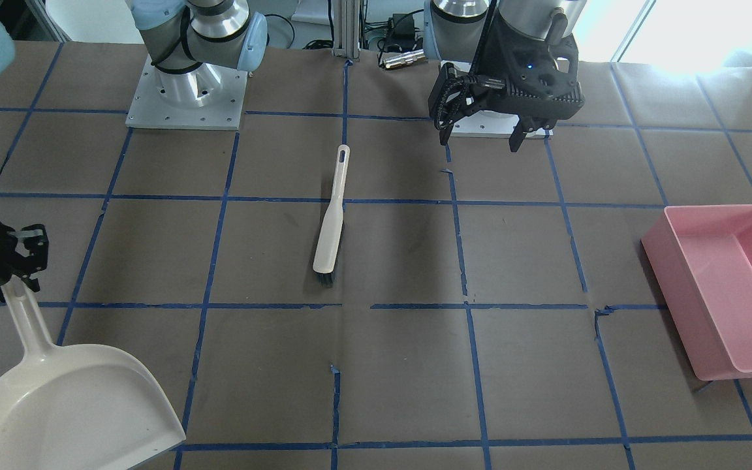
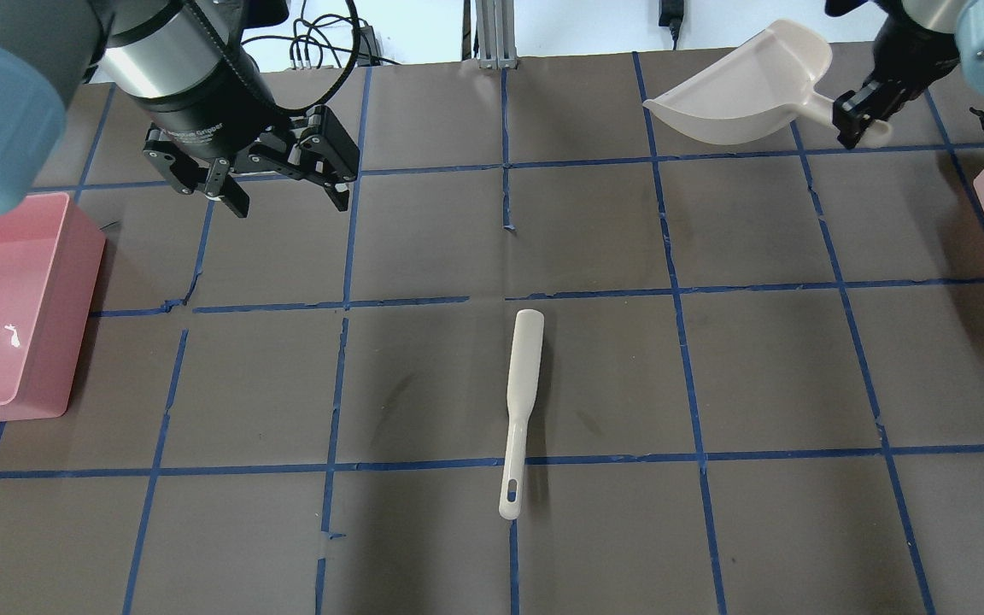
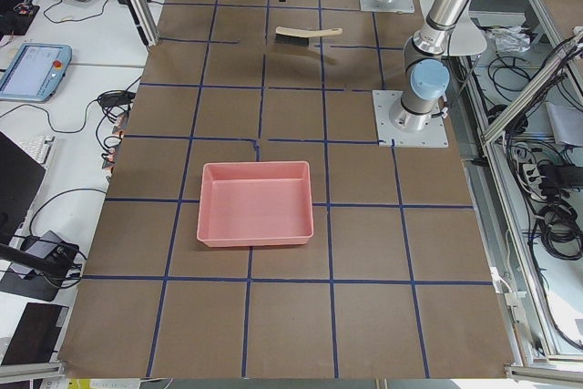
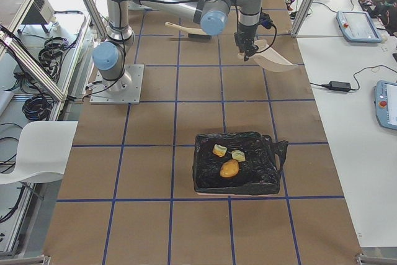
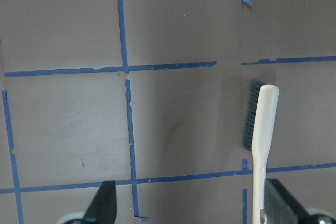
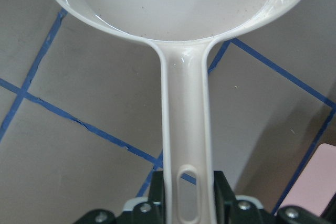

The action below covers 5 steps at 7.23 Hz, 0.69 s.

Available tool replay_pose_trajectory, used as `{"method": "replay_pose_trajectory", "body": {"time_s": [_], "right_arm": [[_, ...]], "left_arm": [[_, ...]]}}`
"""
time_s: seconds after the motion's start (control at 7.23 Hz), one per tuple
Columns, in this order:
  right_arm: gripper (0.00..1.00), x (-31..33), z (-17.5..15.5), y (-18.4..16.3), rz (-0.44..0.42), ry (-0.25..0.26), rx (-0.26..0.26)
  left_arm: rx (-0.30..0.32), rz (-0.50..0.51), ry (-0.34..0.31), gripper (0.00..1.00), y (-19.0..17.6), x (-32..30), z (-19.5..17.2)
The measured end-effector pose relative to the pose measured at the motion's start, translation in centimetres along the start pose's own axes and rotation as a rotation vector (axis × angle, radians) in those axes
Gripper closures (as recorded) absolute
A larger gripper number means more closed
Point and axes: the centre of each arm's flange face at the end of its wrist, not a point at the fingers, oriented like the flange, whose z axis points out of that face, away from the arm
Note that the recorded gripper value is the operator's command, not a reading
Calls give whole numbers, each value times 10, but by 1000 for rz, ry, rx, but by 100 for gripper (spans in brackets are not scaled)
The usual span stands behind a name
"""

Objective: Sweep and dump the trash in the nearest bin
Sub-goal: 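Bring the empty dustpan back and lower it onto the table with the right gripper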

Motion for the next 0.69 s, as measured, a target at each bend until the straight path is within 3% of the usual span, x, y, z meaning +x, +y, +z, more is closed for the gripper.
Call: {"method": "replay_pose_trajectory", "body": {"time_s": [0.41, 0.69], "right_arm": [[100, -105, 2, -32, 130, -12, 12], [100, -176, 14, -49, 235, -22, 10]], "left_arm": [[9, 3, -97, 0, 0, -11, -2], [1, 1, -79, 0, 0, -11, -1]]}}
